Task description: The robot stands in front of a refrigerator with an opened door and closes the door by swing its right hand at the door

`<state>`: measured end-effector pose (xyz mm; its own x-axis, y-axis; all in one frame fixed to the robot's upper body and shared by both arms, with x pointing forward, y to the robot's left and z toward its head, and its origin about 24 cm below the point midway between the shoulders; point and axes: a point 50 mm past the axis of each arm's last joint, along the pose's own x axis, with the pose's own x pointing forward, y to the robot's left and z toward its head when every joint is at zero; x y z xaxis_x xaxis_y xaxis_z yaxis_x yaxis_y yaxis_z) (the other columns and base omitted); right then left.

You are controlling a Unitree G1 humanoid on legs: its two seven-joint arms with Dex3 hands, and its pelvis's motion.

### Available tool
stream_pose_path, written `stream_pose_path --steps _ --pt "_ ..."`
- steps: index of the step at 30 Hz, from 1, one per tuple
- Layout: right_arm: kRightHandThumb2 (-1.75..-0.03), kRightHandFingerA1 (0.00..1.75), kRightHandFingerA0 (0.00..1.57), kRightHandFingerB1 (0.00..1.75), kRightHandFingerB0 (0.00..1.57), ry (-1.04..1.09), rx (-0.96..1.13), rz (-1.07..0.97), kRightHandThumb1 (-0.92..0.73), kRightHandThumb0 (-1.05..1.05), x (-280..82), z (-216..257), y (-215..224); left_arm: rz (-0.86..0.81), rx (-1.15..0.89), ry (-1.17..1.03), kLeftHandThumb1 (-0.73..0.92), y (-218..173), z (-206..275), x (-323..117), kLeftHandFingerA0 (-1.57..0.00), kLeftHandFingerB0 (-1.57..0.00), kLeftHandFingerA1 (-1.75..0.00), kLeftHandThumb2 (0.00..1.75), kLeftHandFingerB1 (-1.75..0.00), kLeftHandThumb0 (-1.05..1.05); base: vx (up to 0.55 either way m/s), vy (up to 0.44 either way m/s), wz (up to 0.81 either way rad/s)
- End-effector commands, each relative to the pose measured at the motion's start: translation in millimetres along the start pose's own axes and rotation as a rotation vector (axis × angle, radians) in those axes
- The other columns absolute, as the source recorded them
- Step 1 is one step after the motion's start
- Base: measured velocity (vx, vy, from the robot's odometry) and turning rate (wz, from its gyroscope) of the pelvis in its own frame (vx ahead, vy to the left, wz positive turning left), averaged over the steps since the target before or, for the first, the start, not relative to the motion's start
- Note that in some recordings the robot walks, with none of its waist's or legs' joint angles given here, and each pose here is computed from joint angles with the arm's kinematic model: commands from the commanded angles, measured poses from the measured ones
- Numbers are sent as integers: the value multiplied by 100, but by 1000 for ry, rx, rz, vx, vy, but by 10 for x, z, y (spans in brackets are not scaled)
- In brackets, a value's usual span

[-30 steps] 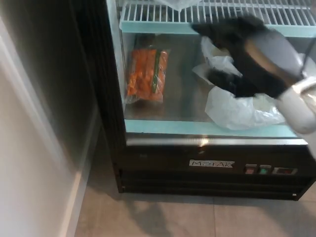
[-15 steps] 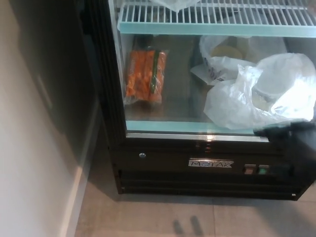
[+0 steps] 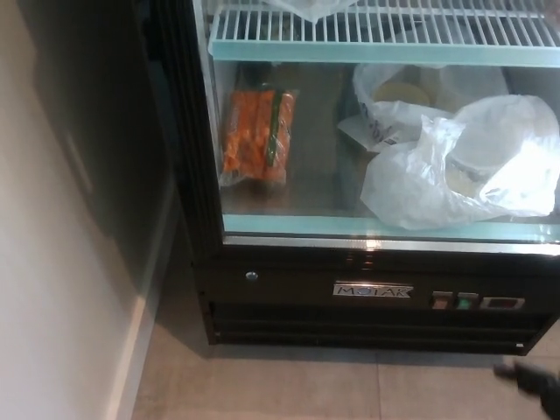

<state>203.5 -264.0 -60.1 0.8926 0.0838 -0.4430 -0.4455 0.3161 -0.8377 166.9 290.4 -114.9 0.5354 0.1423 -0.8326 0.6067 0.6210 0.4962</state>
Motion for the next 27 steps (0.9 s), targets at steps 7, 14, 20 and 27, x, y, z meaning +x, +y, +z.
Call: stream_pose_path --steps 7,14,20,27 --pt "-63 30 25 31 30 418 234 131 -77 -52 -353 -552 595 -8 -32 40 63 7 -186 -57 -31 -19 -43 80 -38 -54 0 0 0" --pt "-92 50 33 43 21 595 262 187 -59 -54 -472 -755 633 -3 -32 50 74 -4 -200 -59 -32 -25 -33 63 -29 -47 0 0 0" --pt "-63 37 50 34 41 670 256 244 -71 -51 -461 -818 591 6 -48 42 73 29 -151 -42 -34 -26 -34 62 -30 -47 0 0 0" --pt "-96 54 40 48 28 731 249 310 -61 -52 -501 -878 586 -9 -58 26 64 78 -82 -23 -29 -21 -41 77 -38 -53 0 0 0"
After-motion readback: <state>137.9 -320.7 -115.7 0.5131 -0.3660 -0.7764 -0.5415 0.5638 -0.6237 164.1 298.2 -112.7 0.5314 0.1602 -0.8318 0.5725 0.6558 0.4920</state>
